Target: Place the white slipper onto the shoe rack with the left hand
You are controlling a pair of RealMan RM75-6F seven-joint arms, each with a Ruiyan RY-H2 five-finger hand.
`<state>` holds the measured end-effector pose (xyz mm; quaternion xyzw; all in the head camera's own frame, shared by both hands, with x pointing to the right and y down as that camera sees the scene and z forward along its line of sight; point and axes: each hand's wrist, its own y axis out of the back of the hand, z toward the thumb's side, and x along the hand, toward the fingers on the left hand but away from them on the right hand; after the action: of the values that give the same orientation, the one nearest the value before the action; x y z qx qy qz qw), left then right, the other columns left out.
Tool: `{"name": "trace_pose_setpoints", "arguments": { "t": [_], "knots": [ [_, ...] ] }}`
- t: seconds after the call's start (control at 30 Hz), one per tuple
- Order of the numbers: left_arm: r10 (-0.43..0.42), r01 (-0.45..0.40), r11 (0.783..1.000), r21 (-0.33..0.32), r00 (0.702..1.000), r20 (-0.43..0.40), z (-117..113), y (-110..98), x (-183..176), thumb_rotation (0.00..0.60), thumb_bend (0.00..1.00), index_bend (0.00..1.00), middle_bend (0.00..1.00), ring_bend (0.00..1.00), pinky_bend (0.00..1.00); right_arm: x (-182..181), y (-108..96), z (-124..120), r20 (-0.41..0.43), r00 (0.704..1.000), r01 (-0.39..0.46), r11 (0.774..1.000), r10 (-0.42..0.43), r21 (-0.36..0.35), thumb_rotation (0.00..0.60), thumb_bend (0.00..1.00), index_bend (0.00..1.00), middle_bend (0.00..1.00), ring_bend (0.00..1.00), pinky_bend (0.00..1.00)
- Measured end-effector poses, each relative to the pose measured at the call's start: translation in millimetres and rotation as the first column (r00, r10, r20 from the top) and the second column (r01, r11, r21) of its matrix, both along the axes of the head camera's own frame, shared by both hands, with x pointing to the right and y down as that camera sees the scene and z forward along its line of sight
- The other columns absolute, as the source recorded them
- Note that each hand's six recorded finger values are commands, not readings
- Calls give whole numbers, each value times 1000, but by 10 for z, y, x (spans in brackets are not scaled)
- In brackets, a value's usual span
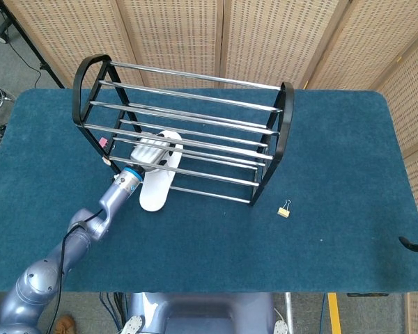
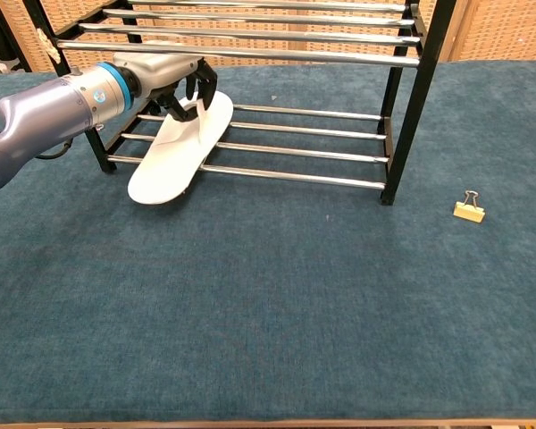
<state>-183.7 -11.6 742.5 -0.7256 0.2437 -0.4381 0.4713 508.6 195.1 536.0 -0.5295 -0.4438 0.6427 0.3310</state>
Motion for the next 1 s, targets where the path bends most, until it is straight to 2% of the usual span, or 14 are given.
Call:
{"name": "trace_pose_setpoints", "arguments": {
  "t": [0.4,0.6,1.0],
  "knots": [
    [-24,24,1000,6,1000,20,8,-80,-62,600,523,685,536,450,576,10,-2,4,-1,1000,-5,1000,5,-3,600,0,0,0,0,0],
    [-17,16,1000,13,998,64,39,-83,-157,600,524,685,535,449,576,0,-1,8,-1,1000,-3,1000,3,-4,600,0,0,0,0,0],
    [-6,3,1000,30,996,84,30,-84,-205,600,517,672,519,428,576,-2,-2,9,3,1000,-5,1000,5,-5,600,0,0,0,0,0]
  ]
}}
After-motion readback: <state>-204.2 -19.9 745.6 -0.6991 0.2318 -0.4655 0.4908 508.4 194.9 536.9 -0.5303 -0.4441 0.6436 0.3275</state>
